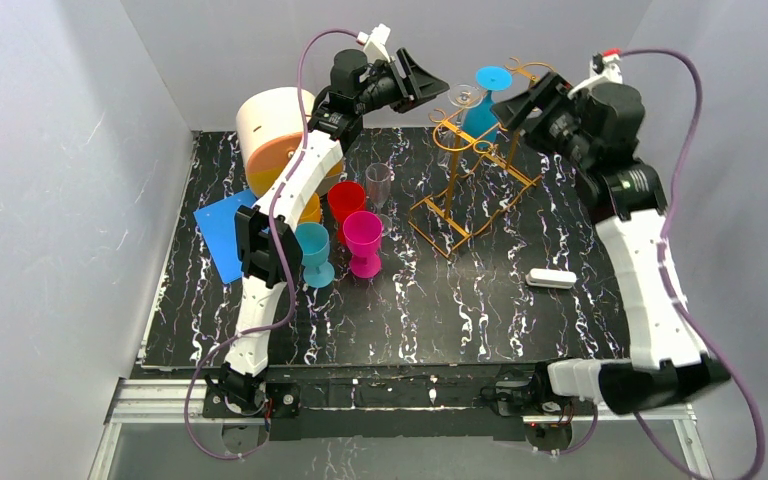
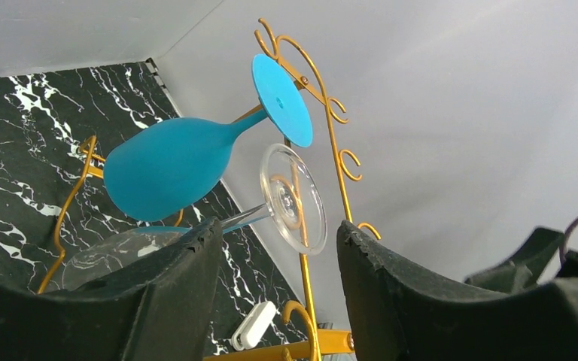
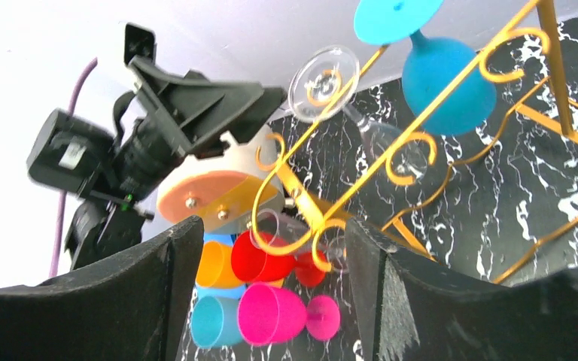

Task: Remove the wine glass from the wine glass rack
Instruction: Pick up the wine glass from the wine rack.

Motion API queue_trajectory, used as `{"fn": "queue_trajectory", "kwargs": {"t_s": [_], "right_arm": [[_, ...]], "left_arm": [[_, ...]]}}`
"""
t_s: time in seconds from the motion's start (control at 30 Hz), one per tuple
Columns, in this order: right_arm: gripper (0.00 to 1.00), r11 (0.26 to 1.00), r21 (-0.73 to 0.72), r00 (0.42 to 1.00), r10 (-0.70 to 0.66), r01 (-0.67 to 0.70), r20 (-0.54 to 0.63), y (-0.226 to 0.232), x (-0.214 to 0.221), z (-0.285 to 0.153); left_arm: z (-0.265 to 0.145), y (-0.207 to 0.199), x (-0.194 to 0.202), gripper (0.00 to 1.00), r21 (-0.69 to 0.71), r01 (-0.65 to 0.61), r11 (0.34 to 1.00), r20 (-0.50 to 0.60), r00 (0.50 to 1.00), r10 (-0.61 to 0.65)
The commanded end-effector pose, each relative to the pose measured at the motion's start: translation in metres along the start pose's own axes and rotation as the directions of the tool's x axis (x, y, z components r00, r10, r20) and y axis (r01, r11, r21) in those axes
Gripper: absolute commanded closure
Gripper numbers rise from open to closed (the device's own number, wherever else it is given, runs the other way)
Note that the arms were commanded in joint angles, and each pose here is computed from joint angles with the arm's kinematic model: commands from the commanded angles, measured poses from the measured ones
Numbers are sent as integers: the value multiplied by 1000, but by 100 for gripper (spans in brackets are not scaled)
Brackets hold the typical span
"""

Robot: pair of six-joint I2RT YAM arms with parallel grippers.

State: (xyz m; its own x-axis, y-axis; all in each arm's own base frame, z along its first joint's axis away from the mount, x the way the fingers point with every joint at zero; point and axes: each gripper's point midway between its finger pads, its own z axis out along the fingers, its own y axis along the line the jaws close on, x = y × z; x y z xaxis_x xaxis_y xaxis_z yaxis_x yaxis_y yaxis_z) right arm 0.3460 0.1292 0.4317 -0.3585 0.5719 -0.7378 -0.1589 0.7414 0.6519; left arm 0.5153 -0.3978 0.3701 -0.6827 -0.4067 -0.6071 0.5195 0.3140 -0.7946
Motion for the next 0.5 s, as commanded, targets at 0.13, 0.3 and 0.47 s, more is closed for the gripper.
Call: {"fn": "queue_trajectory", "kwargs": {"t_s": [0.13,0.3,0.47], "right_arm": [[30,998,-25,999,-52,52,8,9,-28,77],[31,996,3,996,-87,87,12,7,-42,109],[35,996,41,996,-81,83,-39,-7,-32,138]], "left_arm": [[-12,-35,-3,48,56,-50,997,-3,999,50],[-17,-40,2,54,65,-56,996,-25,998,58],[-25,-43,5,57,48,-71,996,-30,997,73]]}}
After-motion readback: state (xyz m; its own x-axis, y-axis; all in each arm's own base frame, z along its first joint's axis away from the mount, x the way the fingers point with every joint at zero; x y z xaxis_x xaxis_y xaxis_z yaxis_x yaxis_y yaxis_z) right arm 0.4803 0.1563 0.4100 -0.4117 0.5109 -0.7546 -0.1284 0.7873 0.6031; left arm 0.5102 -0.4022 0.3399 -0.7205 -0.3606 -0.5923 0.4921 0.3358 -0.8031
